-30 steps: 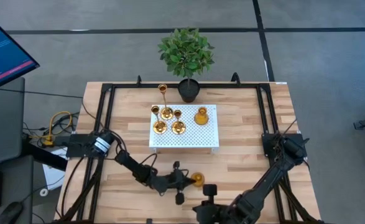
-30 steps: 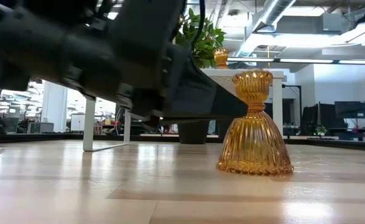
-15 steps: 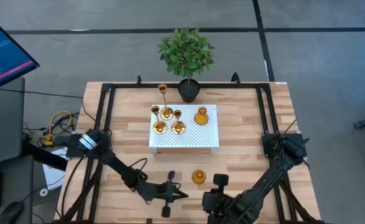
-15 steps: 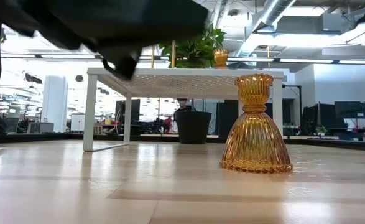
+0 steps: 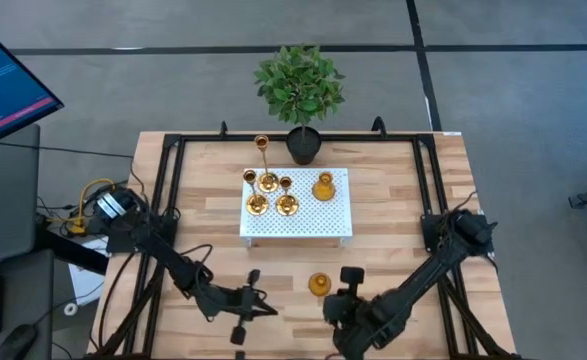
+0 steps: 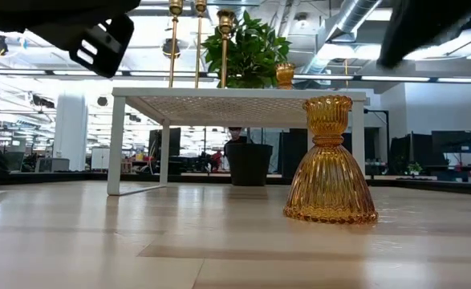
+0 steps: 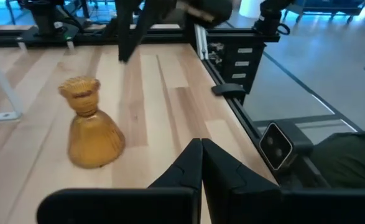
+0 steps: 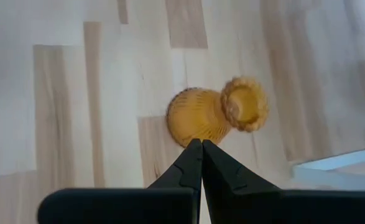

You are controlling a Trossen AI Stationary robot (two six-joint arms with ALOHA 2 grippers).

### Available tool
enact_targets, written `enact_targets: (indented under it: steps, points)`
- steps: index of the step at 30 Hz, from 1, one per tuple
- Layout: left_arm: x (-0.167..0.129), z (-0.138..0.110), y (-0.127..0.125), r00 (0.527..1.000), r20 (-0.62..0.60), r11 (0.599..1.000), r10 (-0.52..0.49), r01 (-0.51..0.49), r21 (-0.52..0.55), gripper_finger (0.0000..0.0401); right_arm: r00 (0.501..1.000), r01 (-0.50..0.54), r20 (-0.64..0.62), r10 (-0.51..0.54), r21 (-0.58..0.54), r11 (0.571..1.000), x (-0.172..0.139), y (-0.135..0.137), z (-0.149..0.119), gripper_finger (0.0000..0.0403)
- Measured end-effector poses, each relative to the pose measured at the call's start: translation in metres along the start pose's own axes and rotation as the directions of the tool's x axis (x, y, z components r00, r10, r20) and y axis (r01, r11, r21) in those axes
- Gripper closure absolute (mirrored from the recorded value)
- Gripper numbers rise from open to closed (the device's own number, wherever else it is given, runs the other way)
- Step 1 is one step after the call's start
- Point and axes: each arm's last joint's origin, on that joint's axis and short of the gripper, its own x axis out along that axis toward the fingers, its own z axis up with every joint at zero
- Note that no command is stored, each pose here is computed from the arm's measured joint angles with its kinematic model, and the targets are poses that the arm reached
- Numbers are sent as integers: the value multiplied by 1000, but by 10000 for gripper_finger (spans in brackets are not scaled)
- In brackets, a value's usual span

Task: Pick & Place candle stick holders
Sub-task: Put the brown candle holder on the shelf

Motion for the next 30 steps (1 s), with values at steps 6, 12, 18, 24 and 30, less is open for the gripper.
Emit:
enact_targets:
  steps: [6,12,18,24,30]
  points:
    - [-6,1,4,1000,6,1000,1,-1,-3,397,983,-136,135,127,58,989,-5,-25,-14,403]
    - [-6,-3,8,1000,-5,1000,13,-13,2,397,950,-204,246,192,23,979,-22,-51,-24,403]
    - [-6,-6,13,999,-15,1000,30,-30,6,394,953,-199,239,186,35,979,-23,-63,-26,403]
    - [-6,-7,14,999,-17,1000,30,-30,5,394,947,-287,122,299,-106,952,-13,-68,-24,403]
    - [-6,-7,14,999,-17,999,31,-30,30,393,936,-324,92,341,-161,932,-5,-76,-17,403]
